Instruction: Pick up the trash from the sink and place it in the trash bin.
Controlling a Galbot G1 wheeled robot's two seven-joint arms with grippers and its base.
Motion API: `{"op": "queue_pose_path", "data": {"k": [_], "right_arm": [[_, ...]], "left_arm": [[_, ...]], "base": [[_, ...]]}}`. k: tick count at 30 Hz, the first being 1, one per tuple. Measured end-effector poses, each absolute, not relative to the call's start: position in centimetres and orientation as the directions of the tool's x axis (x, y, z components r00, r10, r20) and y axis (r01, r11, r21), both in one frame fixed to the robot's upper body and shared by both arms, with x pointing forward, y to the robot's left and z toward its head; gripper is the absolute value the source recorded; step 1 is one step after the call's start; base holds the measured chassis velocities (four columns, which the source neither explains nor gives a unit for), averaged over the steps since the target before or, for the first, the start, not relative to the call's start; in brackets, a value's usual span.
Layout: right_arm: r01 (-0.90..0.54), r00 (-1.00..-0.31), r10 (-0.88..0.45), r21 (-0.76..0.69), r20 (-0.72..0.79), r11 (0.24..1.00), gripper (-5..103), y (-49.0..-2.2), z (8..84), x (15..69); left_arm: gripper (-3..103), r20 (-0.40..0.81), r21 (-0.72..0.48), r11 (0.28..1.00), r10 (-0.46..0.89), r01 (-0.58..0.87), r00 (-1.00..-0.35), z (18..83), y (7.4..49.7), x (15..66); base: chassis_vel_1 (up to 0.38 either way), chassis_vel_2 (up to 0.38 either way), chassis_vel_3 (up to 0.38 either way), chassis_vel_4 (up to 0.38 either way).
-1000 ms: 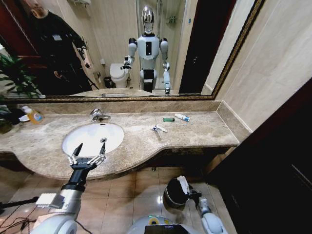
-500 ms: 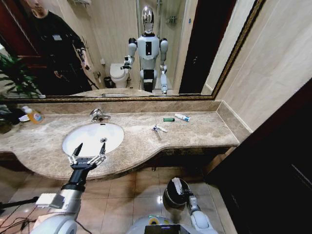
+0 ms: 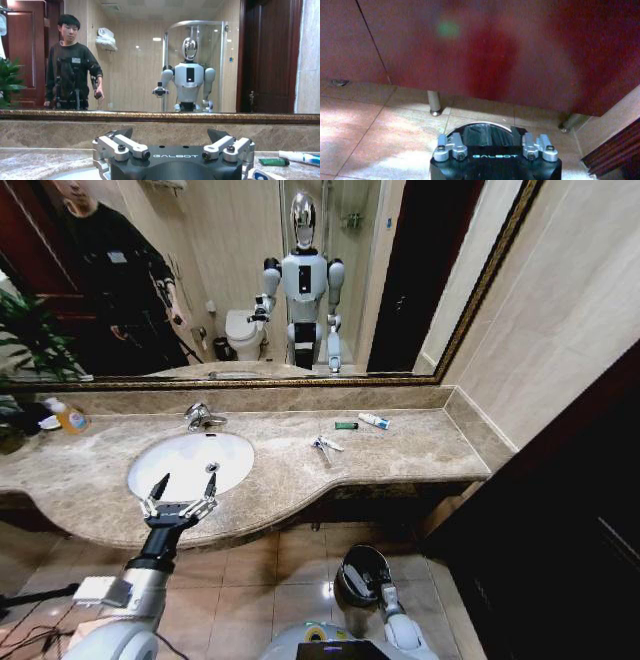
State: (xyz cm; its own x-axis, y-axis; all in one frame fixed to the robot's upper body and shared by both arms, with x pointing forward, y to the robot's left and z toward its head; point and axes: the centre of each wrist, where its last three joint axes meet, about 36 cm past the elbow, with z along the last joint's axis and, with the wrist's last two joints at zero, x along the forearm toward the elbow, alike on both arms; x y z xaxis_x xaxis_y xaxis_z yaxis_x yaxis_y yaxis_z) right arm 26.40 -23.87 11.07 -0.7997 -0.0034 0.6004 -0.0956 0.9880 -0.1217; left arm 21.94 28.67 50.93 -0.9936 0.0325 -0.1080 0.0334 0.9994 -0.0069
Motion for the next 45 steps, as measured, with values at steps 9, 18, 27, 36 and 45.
{"op": "queue_pose_path", "data": {"k": [9, 18, 27, 36, 45], "right_arm": [[-0.038, -0.805, 0.027, -0.097, 0.592, 0.995, 93, -23.8, 12.7, 26.6], [-0.031, -0.803, 0.036, -0.103, 0.595, 0.994, 100, -24.3, 12.7, 26.4], [-0.041, -0.806, 0.022, -0.092, 0.592, 0.995, 100, -24.1, 13.1, 26.1], [-0.047, -0.868, -0.012, -0.059, 0.496, 0.997, 100, -25.9, 19.8, 26.4], [-0.021, -0.947, -0.019, -0.003, 0.319, 1.0, 100, -24.6, 32.5, 24.7]], "left_arm": [[100, -0.108, -0.007, 0.999, 0.032, 0.033, -0.994, 50.9, 28.7, 21.9], [100, -0.108, -0.007, 0.999, 0.032, 0.033, -0.994, 50.9, 28.7, 21.9], [100, -0.108, -0.007, 0.999, 0.032, 0.033, -0.994, 50.9, 28.7, 21.9], [100, -0.108, -0.007, 0.999, 0.032, 0.033, -0.994, 50.9, 28.7, 21.9], [100, -0.108, -0.007, 0.999, 0.033, 0.034, -0.994, 50.9, 28.7, 21.9]], "base": [[0.0, 0.0, 0.0, 0.0], [0.0, 0.0, 0.0, 0.0], [0.0, 0.0, 0.0, 0.0], [0.0, 0.0, 0.0, 0.0], [0.0, 0.0, 0.0, 0.0]]}}
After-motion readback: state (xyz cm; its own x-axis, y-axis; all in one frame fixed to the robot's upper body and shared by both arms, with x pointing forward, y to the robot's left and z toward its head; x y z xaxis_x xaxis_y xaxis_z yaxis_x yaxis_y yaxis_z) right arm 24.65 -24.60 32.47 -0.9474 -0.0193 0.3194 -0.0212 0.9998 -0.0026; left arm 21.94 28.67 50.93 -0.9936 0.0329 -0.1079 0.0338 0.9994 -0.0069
